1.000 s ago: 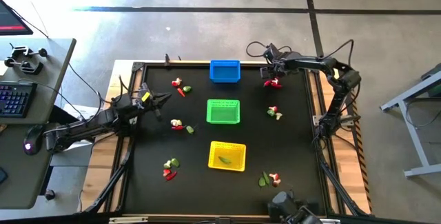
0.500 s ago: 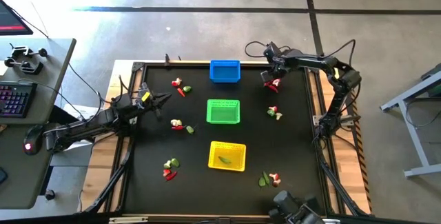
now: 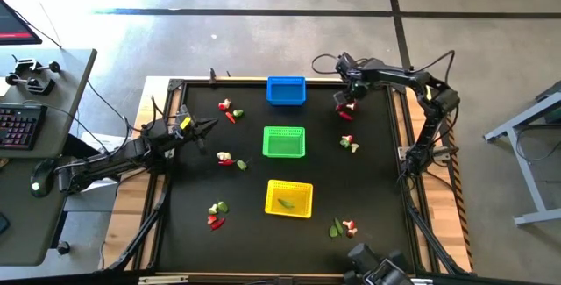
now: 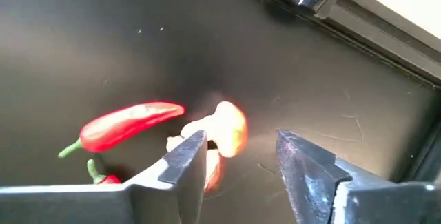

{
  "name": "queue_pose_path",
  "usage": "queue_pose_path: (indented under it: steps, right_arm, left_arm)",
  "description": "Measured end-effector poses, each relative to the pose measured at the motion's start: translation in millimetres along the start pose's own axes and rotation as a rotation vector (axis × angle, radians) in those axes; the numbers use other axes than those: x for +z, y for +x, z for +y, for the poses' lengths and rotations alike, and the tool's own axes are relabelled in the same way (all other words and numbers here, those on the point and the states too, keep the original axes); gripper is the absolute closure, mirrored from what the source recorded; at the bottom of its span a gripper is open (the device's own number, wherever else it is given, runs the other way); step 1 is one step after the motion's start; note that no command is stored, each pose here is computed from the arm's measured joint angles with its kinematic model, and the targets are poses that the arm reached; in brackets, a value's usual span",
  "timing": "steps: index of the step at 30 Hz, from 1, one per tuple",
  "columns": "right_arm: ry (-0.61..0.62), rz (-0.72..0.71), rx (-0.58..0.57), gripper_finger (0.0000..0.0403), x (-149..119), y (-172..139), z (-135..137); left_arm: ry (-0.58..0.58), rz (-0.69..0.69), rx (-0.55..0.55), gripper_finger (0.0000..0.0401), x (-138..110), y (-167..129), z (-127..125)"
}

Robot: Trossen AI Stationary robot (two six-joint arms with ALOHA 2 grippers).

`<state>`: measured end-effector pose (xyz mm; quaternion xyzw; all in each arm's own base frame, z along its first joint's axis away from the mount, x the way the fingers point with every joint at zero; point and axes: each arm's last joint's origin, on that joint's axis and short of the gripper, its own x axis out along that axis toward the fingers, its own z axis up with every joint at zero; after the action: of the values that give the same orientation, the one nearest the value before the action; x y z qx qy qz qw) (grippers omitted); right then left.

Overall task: Sort produce into baskets
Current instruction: Put the red mushroom into the blue bin

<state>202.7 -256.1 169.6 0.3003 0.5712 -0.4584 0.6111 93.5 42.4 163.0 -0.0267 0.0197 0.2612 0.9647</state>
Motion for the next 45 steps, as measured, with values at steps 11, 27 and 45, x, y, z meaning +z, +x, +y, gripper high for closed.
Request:
queue_pose_path:
  steps: [11, 27, 45]
  right_arm:
    - [-0.01, -0.022, 0.036, 0.0303, -3.3, 9.5, 1.5]
    - [-0.127, -0.092, 0.019, 0.04, 10.8, -5.0, 3.9]
    - [-0.517, -0.638, 0.199, 0.04, 33.1, -74.0, 106.8]
  left_arm:
    - [-0.001, 0.0, 0.0, 0.0401, 0.0, 0.0, 0.0]
    - [-0.001, 0.0, -0.001, 0.0401, 0.0, 0.0, -0.1]
    - [-0.077, 0.027, 0.002, 0.0401, -2.0, 3.0, -0.4]
